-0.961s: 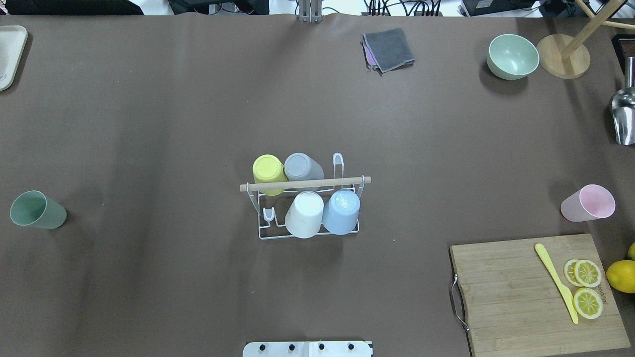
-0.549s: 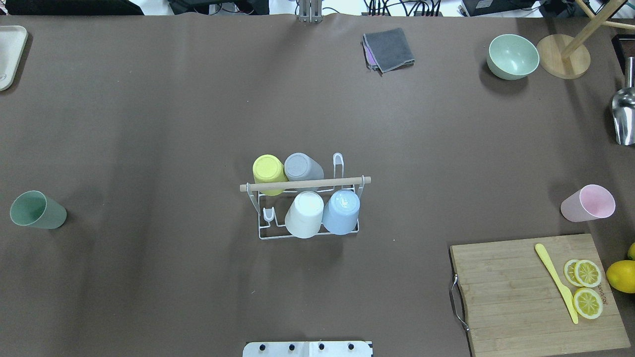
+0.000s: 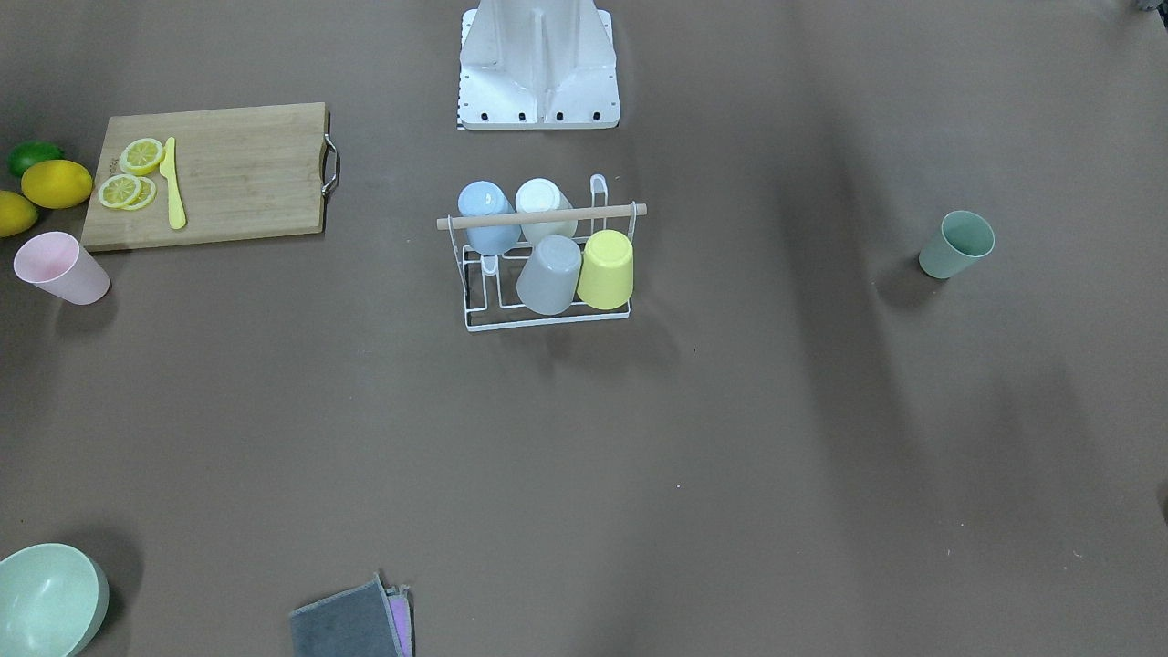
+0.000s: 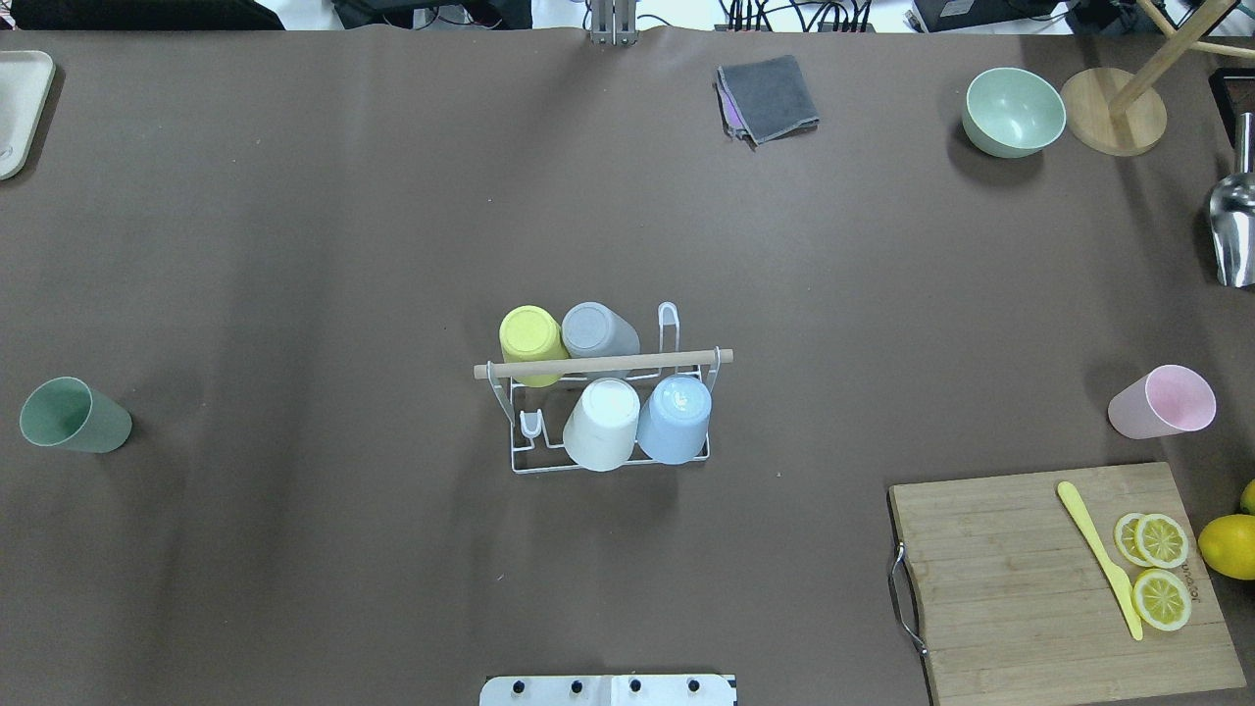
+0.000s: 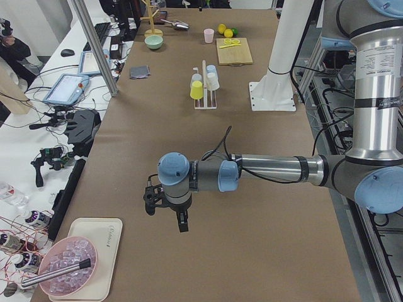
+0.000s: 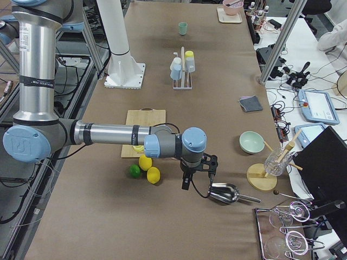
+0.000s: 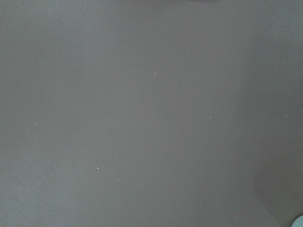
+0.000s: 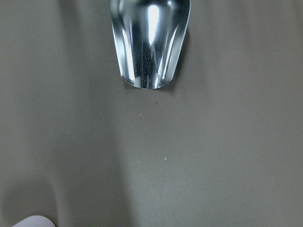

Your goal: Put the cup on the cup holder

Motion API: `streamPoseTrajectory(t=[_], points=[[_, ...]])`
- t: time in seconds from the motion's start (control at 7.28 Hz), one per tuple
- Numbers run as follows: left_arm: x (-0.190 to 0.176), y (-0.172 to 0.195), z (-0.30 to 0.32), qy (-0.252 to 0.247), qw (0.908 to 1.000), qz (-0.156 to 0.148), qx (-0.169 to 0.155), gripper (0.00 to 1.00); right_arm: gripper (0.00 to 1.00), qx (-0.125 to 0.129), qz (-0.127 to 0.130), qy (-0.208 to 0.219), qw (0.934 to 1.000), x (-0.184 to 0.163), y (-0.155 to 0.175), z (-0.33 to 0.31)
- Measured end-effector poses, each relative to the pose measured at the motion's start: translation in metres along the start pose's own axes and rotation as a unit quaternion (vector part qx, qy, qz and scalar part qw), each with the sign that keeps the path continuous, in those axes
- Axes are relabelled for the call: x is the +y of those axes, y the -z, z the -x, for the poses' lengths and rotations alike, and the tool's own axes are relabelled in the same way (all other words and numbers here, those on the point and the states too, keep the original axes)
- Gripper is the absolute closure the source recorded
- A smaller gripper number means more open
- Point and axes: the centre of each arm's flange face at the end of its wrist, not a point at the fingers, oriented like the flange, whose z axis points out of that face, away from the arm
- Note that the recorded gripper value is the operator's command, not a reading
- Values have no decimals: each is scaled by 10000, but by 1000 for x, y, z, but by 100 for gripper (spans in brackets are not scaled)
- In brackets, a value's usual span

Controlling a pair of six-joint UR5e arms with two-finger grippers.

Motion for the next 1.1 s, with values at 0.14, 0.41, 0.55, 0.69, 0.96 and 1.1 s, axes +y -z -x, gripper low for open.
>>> streamPoseTrajectory(t=[0.14,0.41,0.55,0.69,0.96,1.1], points=[[0,1,-1,-7,10000,-7,0,2,1,4,3,-4,10000,0,0,0],[0,1,-2,4,10000,1,-5,2,1,20,11,-7,10000,-1,-1,0],[-1,0,-2,16,10000,15,-6,2,1,36,17,-10,10000,-2,-2,-1],[-1,-1,-1,33,10000,29,-10,2,1,42,34,-18,10000,-4,-4,-1],[-2,-2,-2,78,9999,63,-11,2,1,24,60,-21,10000,-22,-7,3],[-6,-1,-5,111,9999,106,-15,2,1,8,69,-36,10000,-36,-8,8]])
